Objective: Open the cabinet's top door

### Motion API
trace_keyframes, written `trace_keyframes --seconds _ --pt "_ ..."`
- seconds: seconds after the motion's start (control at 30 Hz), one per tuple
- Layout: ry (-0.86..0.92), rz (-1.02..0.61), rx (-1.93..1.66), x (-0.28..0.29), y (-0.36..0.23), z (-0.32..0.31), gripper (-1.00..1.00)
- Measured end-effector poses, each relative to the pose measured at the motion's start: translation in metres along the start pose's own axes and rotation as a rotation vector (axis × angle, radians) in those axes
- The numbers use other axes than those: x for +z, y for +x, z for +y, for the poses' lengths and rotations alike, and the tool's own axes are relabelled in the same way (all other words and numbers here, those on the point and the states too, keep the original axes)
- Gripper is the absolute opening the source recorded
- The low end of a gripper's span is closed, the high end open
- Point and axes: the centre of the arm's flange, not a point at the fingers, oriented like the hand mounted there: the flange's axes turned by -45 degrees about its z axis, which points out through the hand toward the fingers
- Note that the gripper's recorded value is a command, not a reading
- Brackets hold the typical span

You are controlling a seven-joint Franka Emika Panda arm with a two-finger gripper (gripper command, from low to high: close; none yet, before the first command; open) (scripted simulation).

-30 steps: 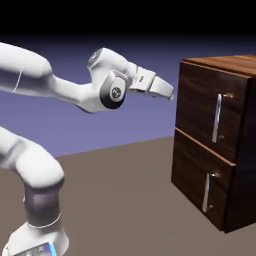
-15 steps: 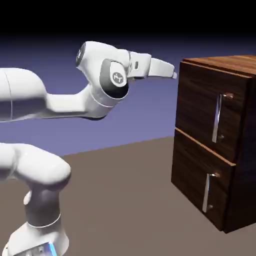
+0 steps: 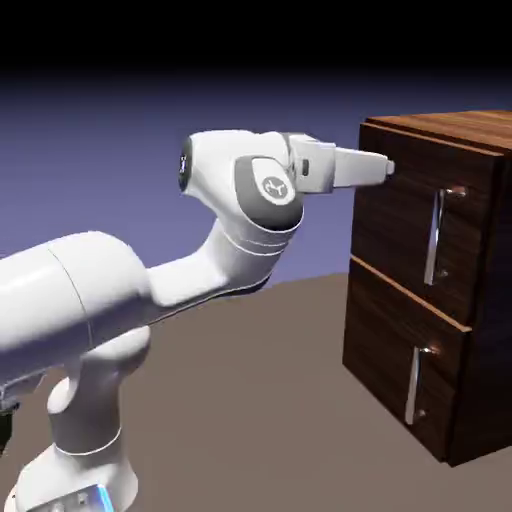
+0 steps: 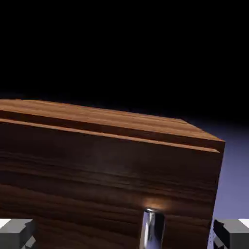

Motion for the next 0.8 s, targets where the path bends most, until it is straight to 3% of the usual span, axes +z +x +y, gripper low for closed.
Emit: trace_keyframes --seconds 0.47,0.67,0.7,0.8 --pt "-0.016 0.073 0.107 0.085 -0.112 0.006 0.00" --pt "-0.015 0.074 0.111 0.134 -0.113 0.006 0.00" --pt "-0.015 0.074 0.110 0.138 -0.113 0.006 -1.00" --pt "-0.039 0.073 0.111 0.131 -0.113 0.002 -1.00"
